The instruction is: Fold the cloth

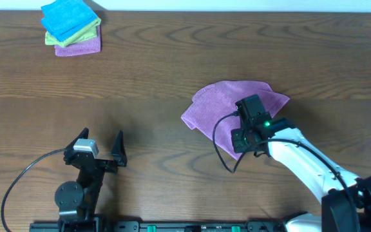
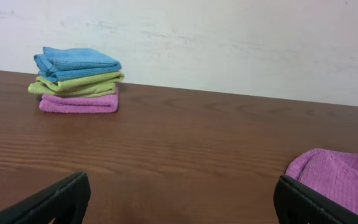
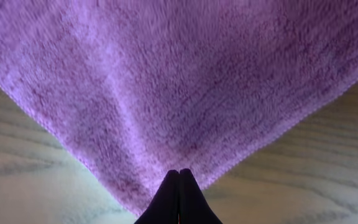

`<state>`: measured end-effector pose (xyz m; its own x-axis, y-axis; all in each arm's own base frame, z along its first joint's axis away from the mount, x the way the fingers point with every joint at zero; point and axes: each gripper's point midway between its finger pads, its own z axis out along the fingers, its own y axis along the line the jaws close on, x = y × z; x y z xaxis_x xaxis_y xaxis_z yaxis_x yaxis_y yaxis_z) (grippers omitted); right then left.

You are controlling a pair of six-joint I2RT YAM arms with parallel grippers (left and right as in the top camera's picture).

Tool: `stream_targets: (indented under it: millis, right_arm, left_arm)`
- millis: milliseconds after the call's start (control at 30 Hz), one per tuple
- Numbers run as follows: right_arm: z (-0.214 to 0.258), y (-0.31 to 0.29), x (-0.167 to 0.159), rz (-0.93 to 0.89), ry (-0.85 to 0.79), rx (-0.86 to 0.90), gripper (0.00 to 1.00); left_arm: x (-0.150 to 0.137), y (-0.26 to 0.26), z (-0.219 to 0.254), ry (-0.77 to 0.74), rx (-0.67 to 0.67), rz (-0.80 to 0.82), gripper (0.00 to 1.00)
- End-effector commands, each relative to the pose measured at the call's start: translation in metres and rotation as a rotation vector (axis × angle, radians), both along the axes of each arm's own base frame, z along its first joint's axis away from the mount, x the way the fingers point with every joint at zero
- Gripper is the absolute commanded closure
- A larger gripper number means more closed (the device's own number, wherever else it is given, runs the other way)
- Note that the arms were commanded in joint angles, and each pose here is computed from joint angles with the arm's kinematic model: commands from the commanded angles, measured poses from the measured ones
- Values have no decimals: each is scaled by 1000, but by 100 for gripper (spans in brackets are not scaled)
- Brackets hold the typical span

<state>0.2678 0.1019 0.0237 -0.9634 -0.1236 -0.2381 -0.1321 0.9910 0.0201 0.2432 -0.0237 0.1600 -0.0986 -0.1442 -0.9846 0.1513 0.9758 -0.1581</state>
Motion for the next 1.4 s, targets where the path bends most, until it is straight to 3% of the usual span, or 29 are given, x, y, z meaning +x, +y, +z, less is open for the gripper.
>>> stream_targets:
  millis: [0, 333, 700, 1367]
  right_arm:
    - [-4, 3, 2, -9, -22, 8, 98]
    - [-22, 15, -5, 12, -1, 81, 98]
    - [-52, 19, -38, 29, 119, 123, 98]
    - [-34, 139, -89, 321, 141, 369, 98]
  left_arm:
    - [-2, -8, -17, 56, -8, -44, 5]
    - [-2, -8, -17, 56, -8, -44, 4]
    - [-2, -8, -17, 57, -8, -44, 5]
    - [-2, -8, -17, 57, -8, -44, 5]
